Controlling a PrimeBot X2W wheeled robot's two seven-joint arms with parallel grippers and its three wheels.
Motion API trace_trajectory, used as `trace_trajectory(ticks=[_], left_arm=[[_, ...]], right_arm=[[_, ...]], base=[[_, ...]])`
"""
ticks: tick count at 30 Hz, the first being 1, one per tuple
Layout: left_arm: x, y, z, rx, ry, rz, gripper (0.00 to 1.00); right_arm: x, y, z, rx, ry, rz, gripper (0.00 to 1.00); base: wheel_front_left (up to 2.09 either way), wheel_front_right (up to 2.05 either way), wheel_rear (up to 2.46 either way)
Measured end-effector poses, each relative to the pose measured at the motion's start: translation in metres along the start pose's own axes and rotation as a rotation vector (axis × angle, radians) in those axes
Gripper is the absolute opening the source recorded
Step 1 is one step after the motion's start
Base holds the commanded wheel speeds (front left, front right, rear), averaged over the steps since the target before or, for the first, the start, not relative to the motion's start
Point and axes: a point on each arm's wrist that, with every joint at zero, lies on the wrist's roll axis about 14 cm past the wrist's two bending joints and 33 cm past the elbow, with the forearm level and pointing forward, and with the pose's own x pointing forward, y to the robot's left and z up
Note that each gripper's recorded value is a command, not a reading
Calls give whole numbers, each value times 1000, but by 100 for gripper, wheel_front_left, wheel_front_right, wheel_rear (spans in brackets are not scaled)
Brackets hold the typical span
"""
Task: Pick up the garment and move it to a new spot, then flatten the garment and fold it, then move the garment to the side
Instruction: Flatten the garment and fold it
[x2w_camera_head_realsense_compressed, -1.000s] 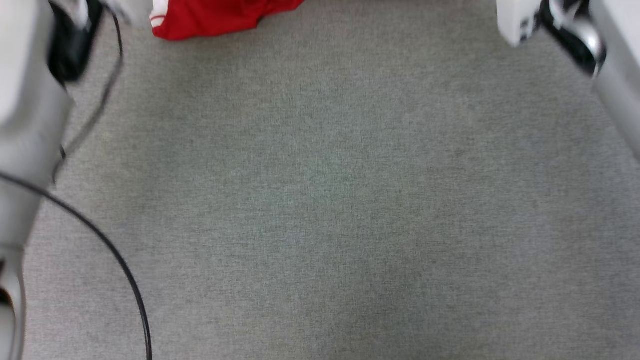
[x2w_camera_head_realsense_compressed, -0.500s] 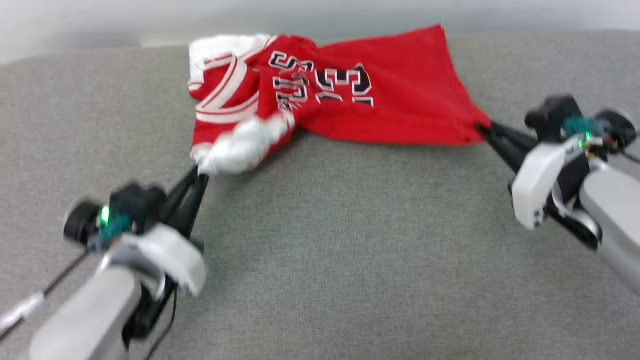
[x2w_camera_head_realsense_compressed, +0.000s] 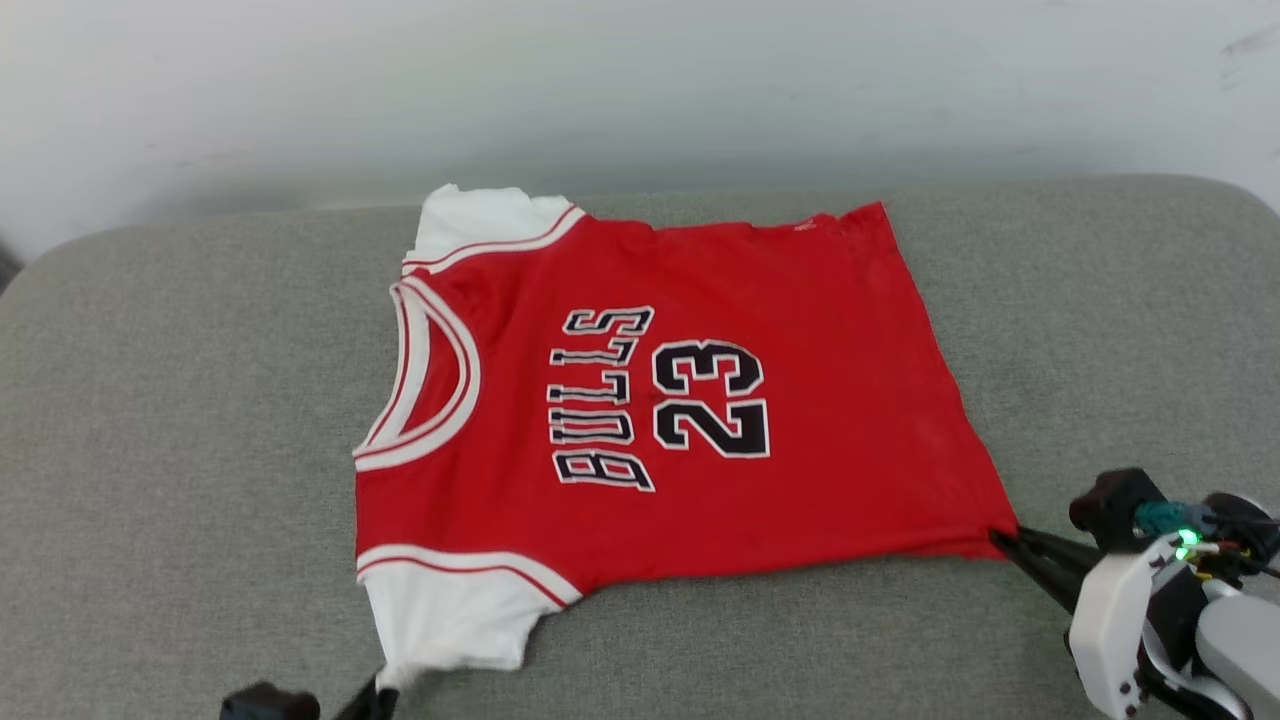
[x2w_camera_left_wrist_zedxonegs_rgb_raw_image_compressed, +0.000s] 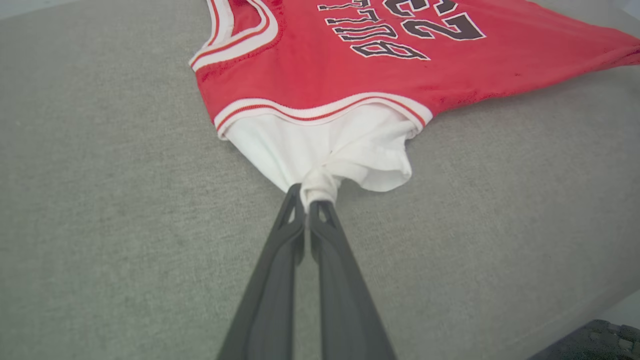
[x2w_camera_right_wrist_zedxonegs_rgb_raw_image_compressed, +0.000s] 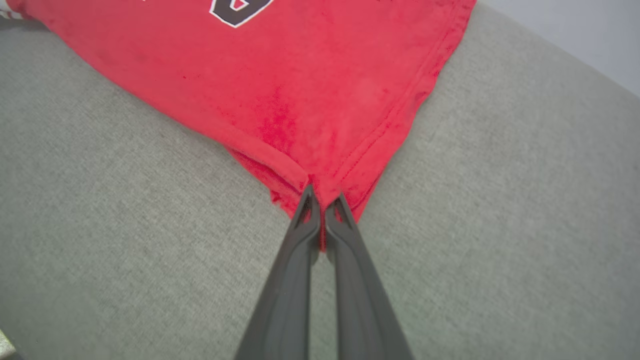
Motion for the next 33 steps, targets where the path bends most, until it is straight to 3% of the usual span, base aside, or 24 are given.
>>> trace_trajectory(ticks=[7,16,21,33], left_arm=[[-46,-9,-40,-81,101,41,0],[-74,-15,-67,-168,181,77,0],[-60,-6,-46,-124,109,76,0],[9,16,51,49,-105,2,0]], right_arm=[[-39,24,-46,60,93,18,0],[-62,41,-67,136,134,36,0],[-55,37,-48,146,90,24,0],[-30,5,10,142,-38,-44,0]], base=[[0,0,0],[0,0,0],[0,0,0],[0,0,0]])
